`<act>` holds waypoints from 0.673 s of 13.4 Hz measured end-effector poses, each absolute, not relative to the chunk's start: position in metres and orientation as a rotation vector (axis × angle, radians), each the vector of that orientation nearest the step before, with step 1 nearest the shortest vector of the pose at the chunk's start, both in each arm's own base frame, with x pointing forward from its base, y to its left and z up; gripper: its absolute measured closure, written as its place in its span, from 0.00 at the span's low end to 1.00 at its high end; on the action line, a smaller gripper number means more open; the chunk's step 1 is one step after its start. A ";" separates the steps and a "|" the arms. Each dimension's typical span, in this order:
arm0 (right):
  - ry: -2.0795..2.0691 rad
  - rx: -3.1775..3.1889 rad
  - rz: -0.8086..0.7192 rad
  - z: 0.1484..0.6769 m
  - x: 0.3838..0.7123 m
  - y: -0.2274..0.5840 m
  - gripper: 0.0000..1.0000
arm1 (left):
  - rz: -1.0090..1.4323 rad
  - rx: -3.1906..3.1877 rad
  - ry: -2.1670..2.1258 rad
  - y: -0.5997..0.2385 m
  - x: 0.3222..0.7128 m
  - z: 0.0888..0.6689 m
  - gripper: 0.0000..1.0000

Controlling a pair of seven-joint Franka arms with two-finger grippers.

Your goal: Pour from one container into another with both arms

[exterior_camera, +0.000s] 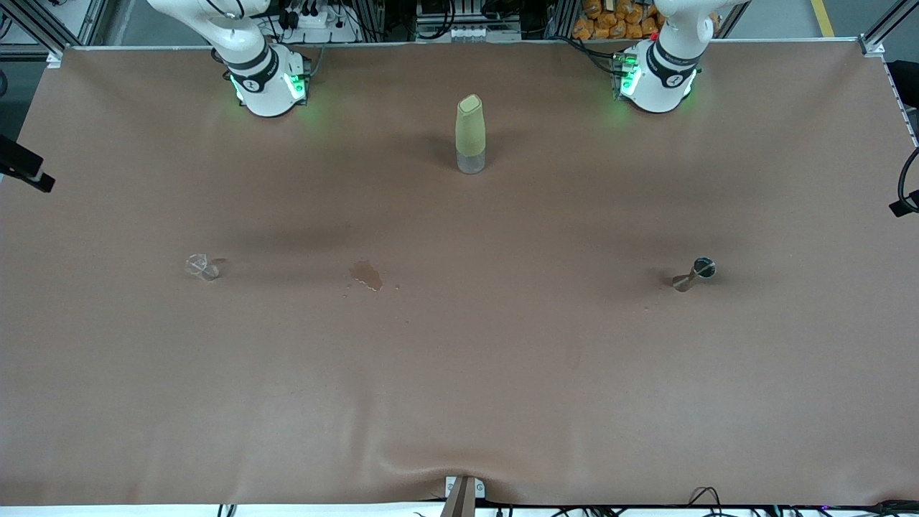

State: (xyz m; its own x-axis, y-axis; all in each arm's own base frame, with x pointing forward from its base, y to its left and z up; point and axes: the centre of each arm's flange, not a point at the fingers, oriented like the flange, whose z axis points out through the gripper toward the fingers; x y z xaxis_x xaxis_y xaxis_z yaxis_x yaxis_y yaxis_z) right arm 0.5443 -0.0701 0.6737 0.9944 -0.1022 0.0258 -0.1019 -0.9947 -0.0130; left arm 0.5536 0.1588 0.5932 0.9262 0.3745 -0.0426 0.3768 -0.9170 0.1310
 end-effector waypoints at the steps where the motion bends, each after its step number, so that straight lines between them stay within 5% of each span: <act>1: 0.174 -3.125 -0.040 0.677 0.542 -0.075 0.00 | -0.021 2.949 0.572 0.156 0.554 0.595 0.00; 9: 0.171 -3.121 0.020 0.675 0.537 -0.074 0.00 | -0.063 3.069 0.432 0.040 0.576 0.592 0.00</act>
State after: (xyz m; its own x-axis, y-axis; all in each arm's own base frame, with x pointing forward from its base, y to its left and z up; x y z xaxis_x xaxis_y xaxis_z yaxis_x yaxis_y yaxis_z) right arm 0.5375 -0.0740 0.6747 0.9939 -0.1091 -0.0139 -0.1093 -0.9939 -0.0154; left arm 0.5755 0.0399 0.5915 0.9603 0.2750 -0.0463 0.2768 -0.9603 0.0360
